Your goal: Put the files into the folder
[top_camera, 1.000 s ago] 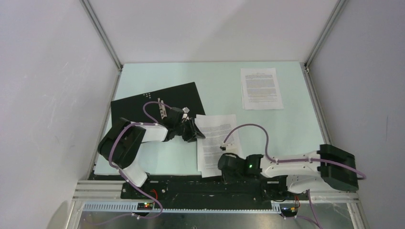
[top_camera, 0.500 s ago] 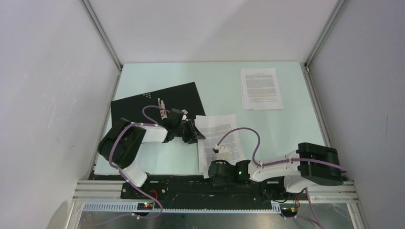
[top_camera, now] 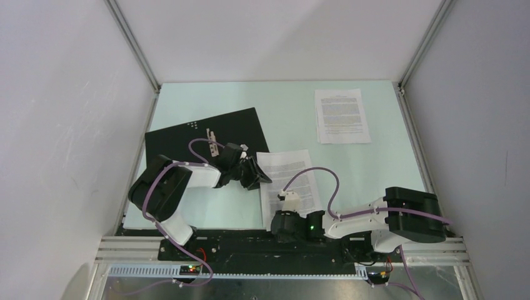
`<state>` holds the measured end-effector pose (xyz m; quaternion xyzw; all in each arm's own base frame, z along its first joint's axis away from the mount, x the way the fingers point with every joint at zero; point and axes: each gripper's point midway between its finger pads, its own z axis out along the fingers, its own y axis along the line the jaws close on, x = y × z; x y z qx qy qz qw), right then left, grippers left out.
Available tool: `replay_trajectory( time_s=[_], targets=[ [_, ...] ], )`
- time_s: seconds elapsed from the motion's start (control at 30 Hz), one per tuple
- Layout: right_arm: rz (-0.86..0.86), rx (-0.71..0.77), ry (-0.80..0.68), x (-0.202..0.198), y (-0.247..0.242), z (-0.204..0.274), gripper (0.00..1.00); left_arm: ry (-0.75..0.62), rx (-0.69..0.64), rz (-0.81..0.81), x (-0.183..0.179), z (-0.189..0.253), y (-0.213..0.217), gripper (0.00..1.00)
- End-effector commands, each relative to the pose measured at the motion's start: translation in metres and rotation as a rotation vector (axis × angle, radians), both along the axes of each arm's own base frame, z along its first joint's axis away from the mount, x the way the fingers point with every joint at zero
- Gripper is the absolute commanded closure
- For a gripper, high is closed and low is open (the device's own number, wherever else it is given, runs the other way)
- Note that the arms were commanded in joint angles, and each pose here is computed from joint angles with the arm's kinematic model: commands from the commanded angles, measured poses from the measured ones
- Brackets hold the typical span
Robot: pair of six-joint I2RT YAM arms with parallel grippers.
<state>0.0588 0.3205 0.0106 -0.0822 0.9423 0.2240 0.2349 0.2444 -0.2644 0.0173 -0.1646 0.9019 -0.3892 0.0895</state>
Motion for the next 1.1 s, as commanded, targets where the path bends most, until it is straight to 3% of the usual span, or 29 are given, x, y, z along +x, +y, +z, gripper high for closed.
replay_trajectory(
  time_s=[0.0,0.43,0.5,0.63,0.7,0.73,0.77,0.8,0.9,1.07],
  targets=[
    [-0.012,0.046,-0.068,0.014,0.018,0.017,0.76,0.106,0.152,-0.006,-0.031,-0.038,0.022,0.58],
    [0.005,0.038,-0.067,0.020,0.023,0.019,0.76,0.107,0.170,-0.030,-0.036,-0.044,0.021,0.59],
    [0.006,0.037,-0.063,0.018,0.021,0.021,0.76,0.105,0.174,-0.036,-0.036,-0.045,0.022,0.64],
    [0.016,0.064,-0.068,0.015,0.016,0.041,0.72,0.102,0.189,-0.065,-0.036,-0.044,0.022,0.85],
    [0.013,0.093,-0.086,0.016,0.009,0.061,0.65,0.096,0.183,-0.095,-0.035,-0.038,0.019,0.94],
    [0.003,0.114,-0.101,0.019,0.001,0.076,0.54,0.111,0.188,-0.110,-0.039,-0.037,0.020,0.98],
    [-0.010,0.118,-0.114,0.026,-0.005,0.084,0.48,0.094,0.180,-0.136,-0.036,-0.031,0.017,1.00],
    [-0.018,0.131,-0.114,0.030,-0.016,0.096,0.33,0.096,0.172,-0.151,-0.037,-0.025,0.016,1.00],
    [-0.106,0.139,-0.112,0.068,-0.053,0.105,0.12,0.088,0.077,-0.183,-0.035,-0.001,0.008,1.00],
    [-0.238,0.311,-0.051,0.112,-0.103,0.120,0.03,0.134,-0.085,-0.177,-0.030,0.034,0.003,1.00]
  ],
)
